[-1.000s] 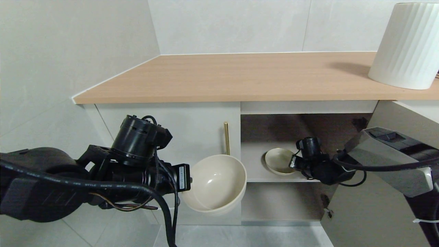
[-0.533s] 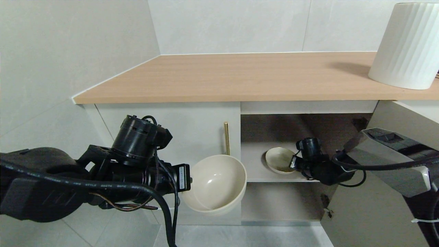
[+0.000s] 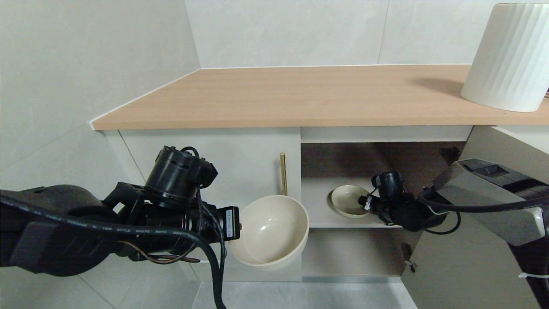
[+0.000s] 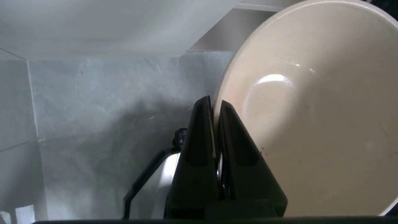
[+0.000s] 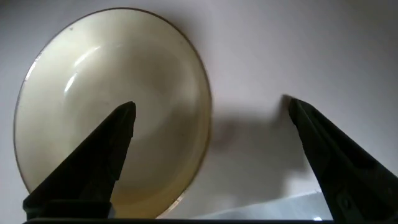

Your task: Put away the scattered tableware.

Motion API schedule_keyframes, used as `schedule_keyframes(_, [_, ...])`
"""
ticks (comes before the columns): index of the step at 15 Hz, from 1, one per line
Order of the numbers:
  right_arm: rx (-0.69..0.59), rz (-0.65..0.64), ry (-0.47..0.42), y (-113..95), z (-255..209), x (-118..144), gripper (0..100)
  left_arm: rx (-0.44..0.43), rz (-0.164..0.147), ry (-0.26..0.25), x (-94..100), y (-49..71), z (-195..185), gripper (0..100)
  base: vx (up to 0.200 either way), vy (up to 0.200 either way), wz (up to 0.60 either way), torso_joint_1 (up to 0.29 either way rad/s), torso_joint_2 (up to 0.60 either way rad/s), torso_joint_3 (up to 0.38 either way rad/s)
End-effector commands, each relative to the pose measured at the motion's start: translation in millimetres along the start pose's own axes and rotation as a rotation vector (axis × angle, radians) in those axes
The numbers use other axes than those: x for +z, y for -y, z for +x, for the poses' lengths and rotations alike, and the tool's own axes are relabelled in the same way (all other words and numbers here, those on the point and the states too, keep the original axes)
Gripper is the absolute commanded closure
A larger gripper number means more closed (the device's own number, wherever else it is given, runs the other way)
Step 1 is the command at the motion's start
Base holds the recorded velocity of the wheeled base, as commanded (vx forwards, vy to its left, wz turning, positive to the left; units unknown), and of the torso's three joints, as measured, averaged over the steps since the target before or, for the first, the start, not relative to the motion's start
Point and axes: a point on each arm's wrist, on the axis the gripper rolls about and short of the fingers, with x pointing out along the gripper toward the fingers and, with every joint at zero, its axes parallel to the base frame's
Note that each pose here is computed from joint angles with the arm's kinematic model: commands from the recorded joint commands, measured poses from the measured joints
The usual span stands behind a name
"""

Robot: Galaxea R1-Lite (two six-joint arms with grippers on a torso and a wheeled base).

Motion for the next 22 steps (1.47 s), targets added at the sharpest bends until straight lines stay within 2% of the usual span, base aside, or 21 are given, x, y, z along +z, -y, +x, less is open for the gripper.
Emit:
schedule_keyframes(1, [0.048,0.007,0.029,-7.5,-41.4,22.2,0,0.02,0.002,-0.028,-2.3,-1.1,11.9,100,0.0,0.0,0.0,0.0,0.0,0.0])
schedule_keyframes(2, [0.121,-0.012,0.023,-21.8,-76.8,27.0,0,0.031,0.005,-0.047,-3.5,-1.0,20.4,100,0.0,0.0,0.0,0.0,0.0,0.0])
schedule_keyframes(4, [0.218,-0.065,-0.059,-38.3,-124.9,27.1,0,0.04,0.034,-0.089,-12.4,7.0,35.3,100,0.0,0.0,0.0,0.0,0.0,0.0])
schedule_keyframes(5, [0.252,-0.093,-0.114,-42.3,-146.4,27.1,0,0.059,0.052,-0.108,-17.6,10.7,45.7,100,0.0,0.0,0.0,0.0,0.0,0.0])
schedule_keyframes(6, [0.265,-0.104,-0.134,-44.1,-154.1,26.2,0,0.066,0.057,-0.111,-18.0,11.7,49.5,100,0.0,0.0,0.0,0.0,0.0,0.0])
schedule_keyframes(7, [0.322,-0.144,-0.208,-49.2,-184.5,25.9,0,0.113,0.084,-0.13,-20.7,10.5,66.6,100,0.0,0.0,0.0,0.0,0.0,0.0])
schedule_keyframes(9, [0.389,-0.205,-0.282,-52.4,-214.3,25.2,0,0.149,0.109,-0.151,-27.0,8.8,75.5,100,0.0,0.0,0.0,0.0,0.0,0.0])
schedule_keyframes(10, [0.453,-0.237,-0.364,-53.3,-237.8,23.0,0,0.157,0.122,-0.166,-31.2,9.8,79.7,100,0.0,0.0,0.0,0.0,0.0,0.0])
schedule_keyframes(13, [0.507,-0.345,-0.448,-55.5,-265.9,9.4,0,0.174,0.141,-0.181,-38.2,12.5,85.3,100,0.0,0.0,0.0,0.0,0.0,0.0])
schedule_keyframes(15, [0.525,-0.463,-0.499,-60.7,-271.4,-17.0,0,0.185,0.161,-0.168,-42.3,18.0,85.1,100,0.0,0.0,0.0,0.0,0.0,0.0])
schedule_keyframes(16, [0.525,-0.5,-0.522,-65.7,-273.9,-29.9,0,0.202,0.177,-0.141,-44.0,22.7,81.5,100,0.0,0.0,0.0,0.0,0.0,0.0])
schedule_keyframes(19, [0.45,-0.541,-0.53,-73.2,-260.8,-49.5,0,0.247,0.214,-0.09,-48.7,31.9,77.6,100,0.0,0.0,0.0,0.0,0.0,0.0])
schedule_keyframes(22, [0.42,-0.527,-0.548,-82.0,-243.4,-64.4,0,0.211,0.226,-0.062,-48.9,41.9,64.2,100,0.0,0.0,0.0,0.0,0.0,0.0])
